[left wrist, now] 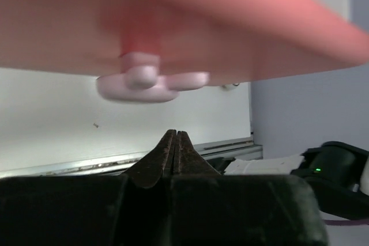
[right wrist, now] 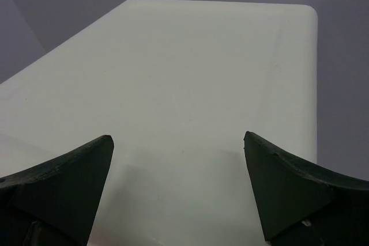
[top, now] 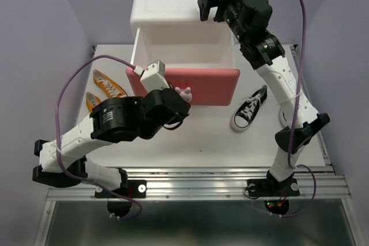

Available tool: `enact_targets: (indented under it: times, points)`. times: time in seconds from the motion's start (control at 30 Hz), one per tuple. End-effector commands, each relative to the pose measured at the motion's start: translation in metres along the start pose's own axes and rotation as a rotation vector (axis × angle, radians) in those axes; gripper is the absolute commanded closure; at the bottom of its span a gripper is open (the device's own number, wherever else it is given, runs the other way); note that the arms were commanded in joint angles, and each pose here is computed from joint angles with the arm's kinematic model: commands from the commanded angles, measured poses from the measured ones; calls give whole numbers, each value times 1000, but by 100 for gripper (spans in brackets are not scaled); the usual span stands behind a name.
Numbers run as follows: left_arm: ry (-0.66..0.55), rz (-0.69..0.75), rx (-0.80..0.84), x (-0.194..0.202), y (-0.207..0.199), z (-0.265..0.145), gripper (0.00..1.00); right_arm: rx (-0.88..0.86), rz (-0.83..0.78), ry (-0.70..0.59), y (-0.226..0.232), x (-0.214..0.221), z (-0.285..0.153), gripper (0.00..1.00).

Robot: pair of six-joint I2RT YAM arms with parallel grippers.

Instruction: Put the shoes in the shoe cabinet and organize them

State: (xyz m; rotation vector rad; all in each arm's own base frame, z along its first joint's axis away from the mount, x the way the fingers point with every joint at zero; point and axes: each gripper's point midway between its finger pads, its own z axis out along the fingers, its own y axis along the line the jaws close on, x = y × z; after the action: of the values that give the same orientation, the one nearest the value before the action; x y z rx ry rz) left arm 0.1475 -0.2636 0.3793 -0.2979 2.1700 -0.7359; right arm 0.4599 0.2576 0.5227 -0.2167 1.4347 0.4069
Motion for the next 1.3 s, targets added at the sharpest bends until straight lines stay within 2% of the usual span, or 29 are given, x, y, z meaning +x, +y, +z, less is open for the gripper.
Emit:
enact_targets:
  times: [0.0, 0.07, 0.13, 0.17, 0.23, 0.27, 0.37, 0.4, 0.43, 0.5, 0.53, 0.57, 0.73, 0.9, 0.97, 1.03, 1.17, 1.27]
  points:
    - [-129, 5, 80, -48, -35, -19, 84, 27, 50, 365, 4, 114, -7, 0]
    - [-173, 10, 129, -69, -56, -30, 64, 27, 60, 326, 4, 98, -8, 0]
    - [-236, -42, 202, -98, -76, -49, 14, 27, 71, 284, 4, 82, -10, 0]
    - [-278, -8, 205, -107, -80, -50, 1, 33, 75, 271, 4, 77, -11, 0]
    - [-378, -49, 296, -136, -105, -65, 1, 48, 88, 218, 1, 55, -15, 0]
    - [-473, -78, 313, -159, -110, -75, 1, 71, 91, 184, -3, 44, -15, 0]
    - [-631, -53, 283, -191, -113, -82, 1, 118, 88, 112, -12, 18, -18, 0]
    - [-710, -106, 264, -211, -114, -89, 1, 149, 85, 85, -18, 8, -19, 0]
    - [-780, -55, 187, -230, -102, -91, 1, 159, 78, 46, -20, -7, -19, 0]
    - [-839, -36, 144, -251, -97, -84, 1, 205, 70, 6, -28, -23, -21, 0]
    - [-851, -66, 174, -263, -96, -81, 1, 222, 70, -10, -31, -29, -22, 0]
    - [-895, -59, 218, -293, -90, -81, 1, 239, 69, -35, -35, -39, -25, 0]
    - [-922, -59, 142, -320, -57, -72, 1, 308, 90, -86, -60, -59, -33, 0]
    - [-865, -83, 60, -324, -8, -52, 1, 407, 137, -110, -120, -68, -44, 0]
    - [-825, -85, 33, -320, 7, -39, 1, 416, 219, -132, -138, -73, -53, 0]
    - [-811, -110, -27, -321, 31, -36, 1, 436, 245, -117, -161, -69, -58, 0]
    - [-745, -135, -90, -313, 67, -23, 1, 481, 210, -47, -174, -55, -68, 0]
    - [-680, -173, -162, -298, 98, -6, 1, 550, 229, 82, -190, -14, -78, 0]
